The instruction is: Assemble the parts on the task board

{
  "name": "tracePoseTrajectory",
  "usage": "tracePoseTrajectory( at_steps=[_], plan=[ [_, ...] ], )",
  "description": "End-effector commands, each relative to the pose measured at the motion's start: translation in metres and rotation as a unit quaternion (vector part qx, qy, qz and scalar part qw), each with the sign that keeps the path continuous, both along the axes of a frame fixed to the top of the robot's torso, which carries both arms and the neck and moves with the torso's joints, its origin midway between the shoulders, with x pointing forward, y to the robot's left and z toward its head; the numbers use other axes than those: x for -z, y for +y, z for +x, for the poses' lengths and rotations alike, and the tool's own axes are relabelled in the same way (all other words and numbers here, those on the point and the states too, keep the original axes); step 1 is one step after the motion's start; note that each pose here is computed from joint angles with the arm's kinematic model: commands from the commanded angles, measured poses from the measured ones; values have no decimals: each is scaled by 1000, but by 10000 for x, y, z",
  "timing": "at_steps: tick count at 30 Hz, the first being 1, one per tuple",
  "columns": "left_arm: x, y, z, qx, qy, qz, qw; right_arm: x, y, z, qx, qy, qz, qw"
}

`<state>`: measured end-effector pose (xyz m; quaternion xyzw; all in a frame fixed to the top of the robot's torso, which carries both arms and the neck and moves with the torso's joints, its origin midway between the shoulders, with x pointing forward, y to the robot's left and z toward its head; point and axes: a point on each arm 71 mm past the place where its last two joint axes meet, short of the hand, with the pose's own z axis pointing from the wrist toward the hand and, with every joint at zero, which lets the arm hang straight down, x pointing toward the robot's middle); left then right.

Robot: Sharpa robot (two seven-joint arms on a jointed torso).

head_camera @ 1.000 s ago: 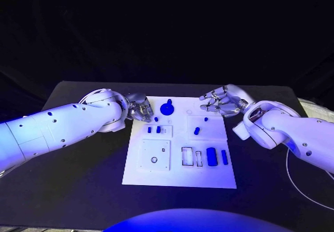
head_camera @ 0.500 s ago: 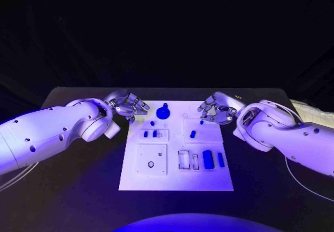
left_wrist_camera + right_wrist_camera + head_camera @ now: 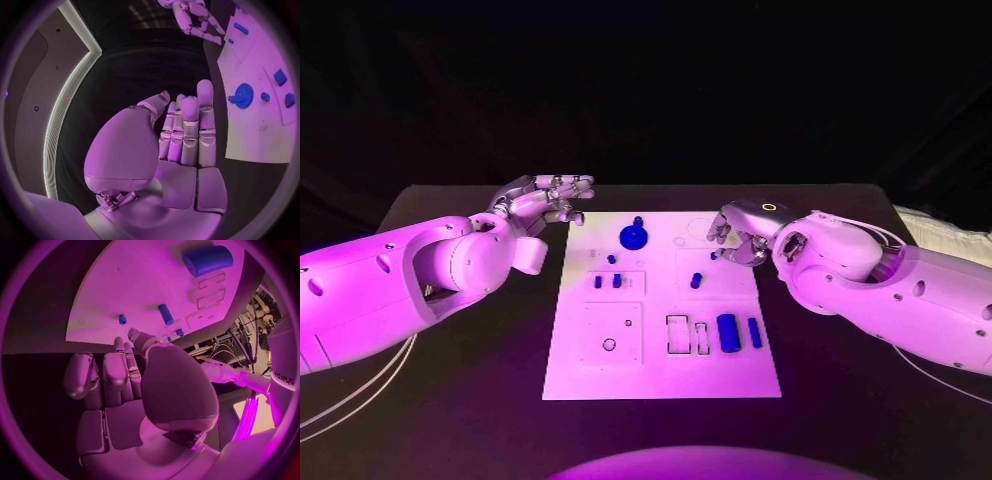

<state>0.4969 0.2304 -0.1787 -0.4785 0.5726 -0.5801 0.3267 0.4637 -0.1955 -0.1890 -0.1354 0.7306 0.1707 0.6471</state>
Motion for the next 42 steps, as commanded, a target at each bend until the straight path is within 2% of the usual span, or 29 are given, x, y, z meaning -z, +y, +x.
tracePoseTrajectory(
  at_steps=[1, 29, 42],
  plan=[
    [-27, 2, -7, -22, 0, -49, 999, 44, 4, 20, 10, -7, -50, 999],
    [-51, -69, -72, -4, -2, -56, 998, 297, 100, 74, -3, 37, -55, 998],
    [-44, -70, -66, -1, -3, -45, 999, 348, 133, 85, -8, 49, -38, 998]
  ],
)
